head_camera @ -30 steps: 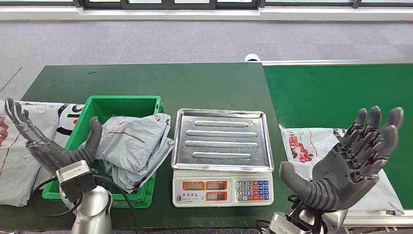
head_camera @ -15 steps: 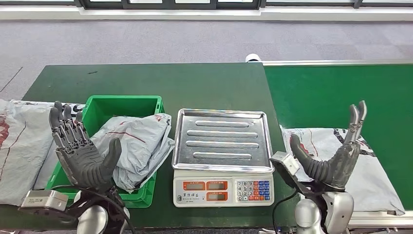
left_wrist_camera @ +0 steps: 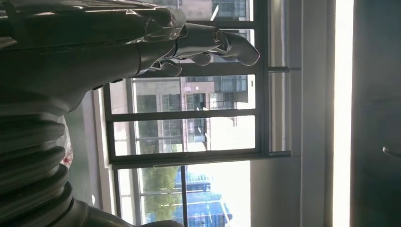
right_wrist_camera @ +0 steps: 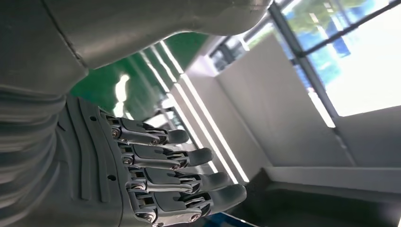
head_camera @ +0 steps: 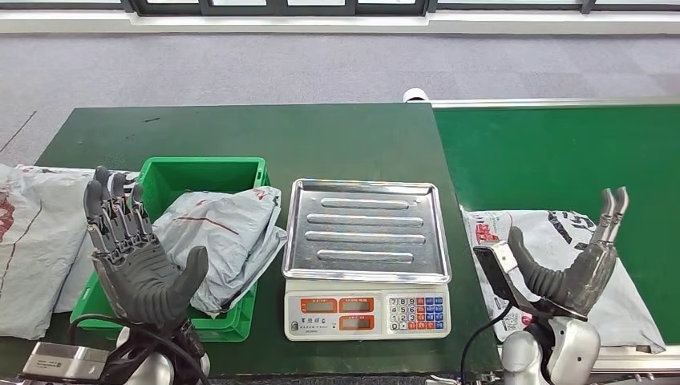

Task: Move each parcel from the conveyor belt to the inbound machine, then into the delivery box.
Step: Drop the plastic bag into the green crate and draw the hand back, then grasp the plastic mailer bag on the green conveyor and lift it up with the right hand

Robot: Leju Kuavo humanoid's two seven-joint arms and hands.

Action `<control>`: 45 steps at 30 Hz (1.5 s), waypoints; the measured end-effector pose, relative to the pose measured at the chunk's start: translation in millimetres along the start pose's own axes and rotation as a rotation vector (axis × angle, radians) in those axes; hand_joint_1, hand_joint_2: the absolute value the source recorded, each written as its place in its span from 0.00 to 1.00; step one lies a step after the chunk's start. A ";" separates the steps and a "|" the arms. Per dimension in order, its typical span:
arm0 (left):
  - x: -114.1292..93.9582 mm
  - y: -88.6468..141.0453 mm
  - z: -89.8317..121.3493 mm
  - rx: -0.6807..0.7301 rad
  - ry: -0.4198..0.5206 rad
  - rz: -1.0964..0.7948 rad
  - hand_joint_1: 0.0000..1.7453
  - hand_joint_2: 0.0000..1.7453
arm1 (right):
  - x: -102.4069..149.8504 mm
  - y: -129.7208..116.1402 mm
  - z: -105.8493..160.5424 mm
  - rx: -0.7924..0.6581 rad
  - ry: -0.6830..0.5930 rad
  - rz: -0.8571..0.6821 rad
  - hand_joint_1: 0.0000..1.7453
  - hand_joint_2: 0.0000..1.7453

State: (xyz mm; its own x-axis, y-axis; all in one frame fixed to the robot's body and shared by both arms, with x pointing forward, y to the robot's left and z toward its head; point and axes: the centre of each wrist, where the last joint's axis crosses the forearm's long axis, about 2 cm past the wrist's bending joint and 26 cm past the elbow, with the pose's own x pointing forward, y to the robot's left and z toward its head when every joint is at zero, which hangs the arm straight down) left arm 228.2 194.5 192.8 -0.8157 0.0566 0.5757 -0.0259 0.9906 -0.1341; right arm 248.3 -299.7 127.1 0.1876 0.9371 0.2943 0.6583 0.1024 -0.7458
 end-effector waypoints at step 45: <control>-7.7 -1.2 6.6 -0.178 -0.012 -0.116 0.00 1.00 | -108.1 70.0 23.6 0.819 0.549 0.373 0.00 1.00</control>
State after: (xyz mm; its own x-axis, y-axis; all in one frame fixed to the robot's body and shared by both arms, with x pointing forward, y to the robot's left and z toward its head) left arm 230.7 192.0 183.3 -0.8201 -0.0596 0.5691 -0.0185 0.9968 0.0779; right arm 256.9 -385.9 28.9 0.7159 0.6970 0.0404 -0.1644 0.2245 -0.9605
